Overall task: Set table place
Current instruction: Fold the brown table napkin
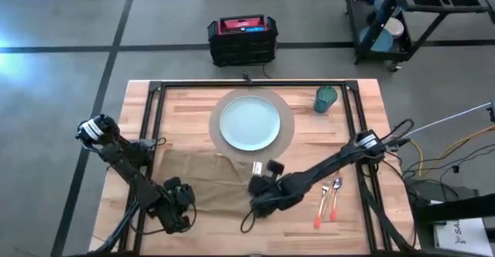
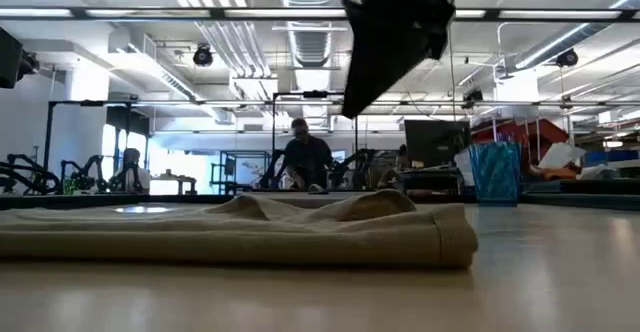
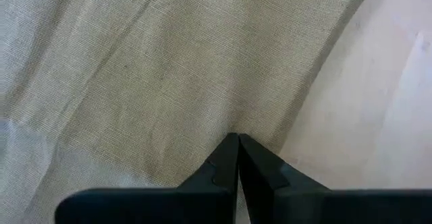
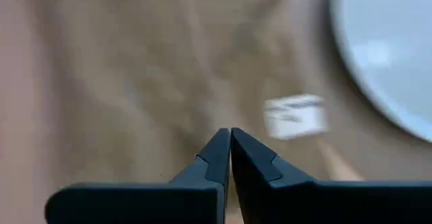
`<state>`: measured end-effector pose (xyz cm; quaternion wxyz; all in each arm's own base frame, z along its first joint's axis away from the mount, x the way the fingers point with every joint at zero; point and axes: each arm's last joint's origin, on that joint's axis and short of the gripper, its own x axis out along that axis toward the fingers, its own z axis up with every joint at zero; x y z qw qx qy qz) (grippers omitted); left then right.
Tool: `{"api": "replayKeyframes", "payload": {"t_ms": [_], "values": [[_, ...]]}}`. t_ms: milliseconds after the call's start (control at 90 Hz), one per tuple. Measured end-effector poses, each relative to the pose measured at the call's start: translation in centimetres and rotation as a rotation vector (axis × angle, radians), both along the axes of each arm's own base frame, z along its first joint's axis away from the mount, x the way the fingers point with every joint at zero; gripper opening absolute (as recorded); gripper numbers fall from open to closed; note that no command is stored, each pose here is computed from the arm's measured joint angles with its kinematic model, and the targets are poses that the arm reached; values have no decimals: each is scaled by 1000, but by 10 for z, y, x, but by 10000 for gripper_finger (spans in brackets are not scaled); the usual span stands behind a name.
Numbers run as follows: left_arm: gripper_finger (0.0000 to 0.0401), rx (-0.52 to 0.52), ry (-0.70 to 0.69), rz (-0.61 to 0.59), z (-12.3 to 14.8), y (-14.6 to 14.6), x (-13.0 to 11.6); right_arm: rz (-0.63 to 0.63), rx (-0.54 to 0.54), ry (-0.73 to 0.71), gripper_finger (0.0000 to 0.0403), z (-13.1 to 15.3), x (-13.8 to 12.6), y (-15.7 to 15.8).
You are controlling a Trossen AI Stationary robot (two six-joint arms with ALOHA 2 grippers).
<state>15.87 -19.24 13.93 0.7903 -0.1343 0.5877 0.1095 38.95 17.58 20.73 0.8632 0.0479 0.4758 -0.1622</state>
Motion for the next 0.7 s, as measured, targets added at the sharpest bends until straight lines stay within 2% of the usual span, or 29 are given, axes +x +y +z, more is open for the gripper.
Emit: {"api": "replayKeyframes", "payload": {"t_ms": [156, 289, 456, 544, 700], "values": [[0, -6, -4, 0, 2, 1, 0, 54, 67, 51, 0, -32, 11, 8], [0, -3, -2, -3, 2, 1, -1, 56, 105, 87, 0, -46, 13, 11], [0, 4, -1, -27, 3, 2, 0, 54, 70, 124, 0, -58, 15, 1], [0, 2, 0, -27, 3, 2, 0, 9, -7, 149, 0, -63, 17, -20], [0, -15, 16, -29, 3, 2, 0, -134, -270, 324, 0, -64, 4, -65]]}}
